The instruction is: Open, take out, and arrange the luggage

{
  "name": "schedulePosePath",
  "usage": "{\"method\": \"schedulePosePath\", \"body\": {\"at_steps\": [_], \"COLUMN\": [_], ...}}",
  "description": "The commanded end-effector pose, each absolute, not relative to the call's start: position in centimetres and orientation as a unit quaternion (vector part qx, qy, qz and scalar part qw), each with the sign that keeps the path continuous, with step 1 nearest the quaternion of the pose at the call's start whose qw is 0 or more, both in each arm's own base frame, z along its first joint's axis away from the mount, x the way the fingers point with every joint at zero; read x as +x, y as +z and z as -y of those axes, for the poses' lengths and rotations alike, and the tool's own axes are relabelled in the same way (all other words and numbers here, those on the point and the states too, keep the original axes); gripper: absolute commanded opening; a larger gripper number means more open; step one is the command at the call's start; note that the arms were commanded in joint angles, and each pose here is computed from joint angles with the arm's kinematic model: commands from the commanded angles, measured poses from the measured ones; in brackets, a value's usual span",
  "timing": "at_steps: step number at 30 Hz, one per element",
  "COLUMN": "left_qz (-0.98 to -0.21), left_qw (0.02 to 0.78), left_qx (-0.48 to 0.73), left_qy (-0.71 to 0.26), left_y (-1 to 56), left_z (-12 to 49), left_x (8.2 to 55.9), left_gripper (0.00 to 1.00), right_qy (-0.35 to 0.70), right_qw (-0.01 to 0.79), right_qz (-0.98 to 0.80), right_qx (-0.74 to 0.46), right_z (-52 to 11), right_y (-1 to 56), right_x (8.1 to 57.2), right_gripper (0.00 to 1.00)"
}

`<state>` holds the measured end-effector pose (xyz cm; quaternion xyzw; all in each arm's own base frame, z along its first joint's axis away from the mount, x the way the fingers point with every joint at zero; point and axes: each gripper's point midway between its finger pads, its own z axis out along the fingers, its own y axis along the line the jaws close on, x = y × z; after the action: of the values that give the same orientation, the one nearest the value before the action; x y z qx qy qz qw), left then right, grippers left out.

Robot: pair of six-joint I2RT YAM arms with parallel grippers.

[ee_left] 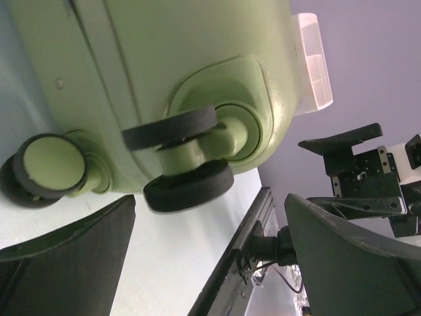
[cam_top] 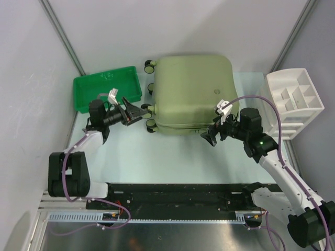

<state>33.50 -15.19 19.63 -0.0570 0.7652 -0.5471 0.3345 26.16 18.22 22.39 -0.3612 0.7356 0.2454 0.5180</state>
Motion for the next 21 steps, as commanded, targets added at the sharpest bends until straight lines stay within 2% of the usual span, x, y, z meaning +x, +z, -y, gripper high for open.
{"method": "schedulePosePath", "body": {"at_steps": [1,11,14,15,21], "left_qz": [-0.741,-0.727,-0.712,-0.709,-0.689], "left_qw": [0.335,0.328,0.312,0.305,0.293], "left_qx": [-0.013,-0.033,-0.037,-0.036,-0.051], "left_qy": [-0.582,-0.602,-0.628,-0.635,-0.661], "left_y": [21.5,21.8,23.0,23.5,26.2], "left_z": [17.5,17.9,18.3,18.4,18.5], "left_x": [34.7,37.5,37.2,36.9,35.9], "left_gripper": [1.00,0.97,0.84,0.74,0.49], "right_qy": [0.252,0.262,0.261,0.257,0.234], "right_qw": [0.515,0.500,0.494,0.495,0.507], "right_qz": [-0.729,-0.736,-0.737,-0.737,-0.715], "right_qx": [-0.374,-0.374,-0.380,-0.382,-0.420], "right_z": [-18.6,-18.9,-18.9,-18.9,-18.5], "right_y": [22.3,21.4,20.9,20.8,19.8], "right_x": [26.1,26.2,26.2,26.3,26.0], "right_gripper": [1.00,1.00,1.00,1.00,1.00]}}
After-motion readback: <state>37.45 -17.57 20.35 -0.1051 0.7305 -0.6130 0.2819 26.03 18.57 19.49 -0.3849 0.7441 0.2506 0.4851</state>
